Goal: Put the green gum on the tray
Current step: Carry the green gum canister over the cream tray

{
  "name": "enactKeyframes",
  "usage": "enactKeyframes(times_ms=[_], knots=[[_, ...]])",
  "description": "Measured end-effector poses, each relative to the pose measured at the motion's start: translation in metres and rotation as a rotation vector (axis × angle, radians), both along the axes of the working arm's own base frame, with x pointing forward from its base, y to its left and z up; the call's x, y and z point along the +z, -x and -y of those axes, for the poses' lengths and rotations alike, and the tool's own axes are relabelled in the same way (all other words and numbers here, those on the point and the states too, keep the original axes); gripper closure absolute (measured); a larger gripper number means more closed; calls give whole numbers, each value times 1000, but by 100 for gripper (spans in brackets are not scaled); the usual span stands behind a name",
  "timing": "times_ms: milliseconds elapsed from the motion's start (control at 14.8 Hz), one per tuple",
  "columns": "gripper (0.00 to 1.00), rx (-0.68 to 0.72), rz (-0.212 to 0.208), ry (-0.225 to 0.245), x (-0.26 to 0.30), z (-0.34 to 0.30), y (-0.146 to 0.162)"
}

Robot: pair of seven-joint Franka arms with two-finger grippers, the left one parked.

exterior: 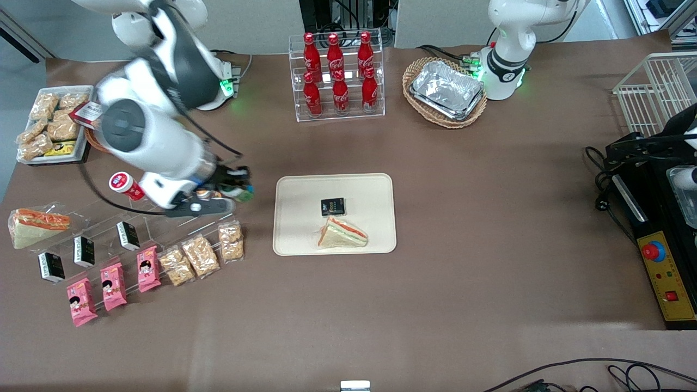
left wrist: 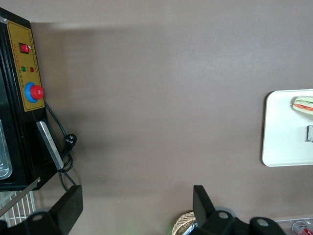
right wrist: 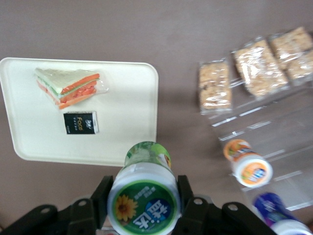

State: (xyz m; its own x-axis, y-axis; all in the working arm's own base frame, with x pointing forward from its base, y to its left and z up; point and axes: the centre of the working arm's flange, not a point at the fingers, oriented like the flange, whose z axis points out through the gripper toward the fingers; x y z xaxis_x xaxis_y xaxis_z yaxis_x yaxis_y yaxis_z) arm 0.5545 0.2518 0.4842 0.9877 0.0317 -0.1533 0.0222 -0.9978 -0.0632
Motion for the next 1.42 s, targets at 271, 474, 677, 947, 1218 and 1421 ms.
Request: enactKeyframes(times_ms=[271, 474, 677, 947, 1218, 1421], knots=[[41, -75, 33, 5, -62, -51, 21], [41, -87, 36, 9, -97, -69, 30], [41, -104, 60, 2, -140, -77, 42], [41, -91, 61, 8, -182, -86, 63], [41, -96, 30, 30, -210, -86, 68], [41, -110, 26, 35, -226, -89, 69]])
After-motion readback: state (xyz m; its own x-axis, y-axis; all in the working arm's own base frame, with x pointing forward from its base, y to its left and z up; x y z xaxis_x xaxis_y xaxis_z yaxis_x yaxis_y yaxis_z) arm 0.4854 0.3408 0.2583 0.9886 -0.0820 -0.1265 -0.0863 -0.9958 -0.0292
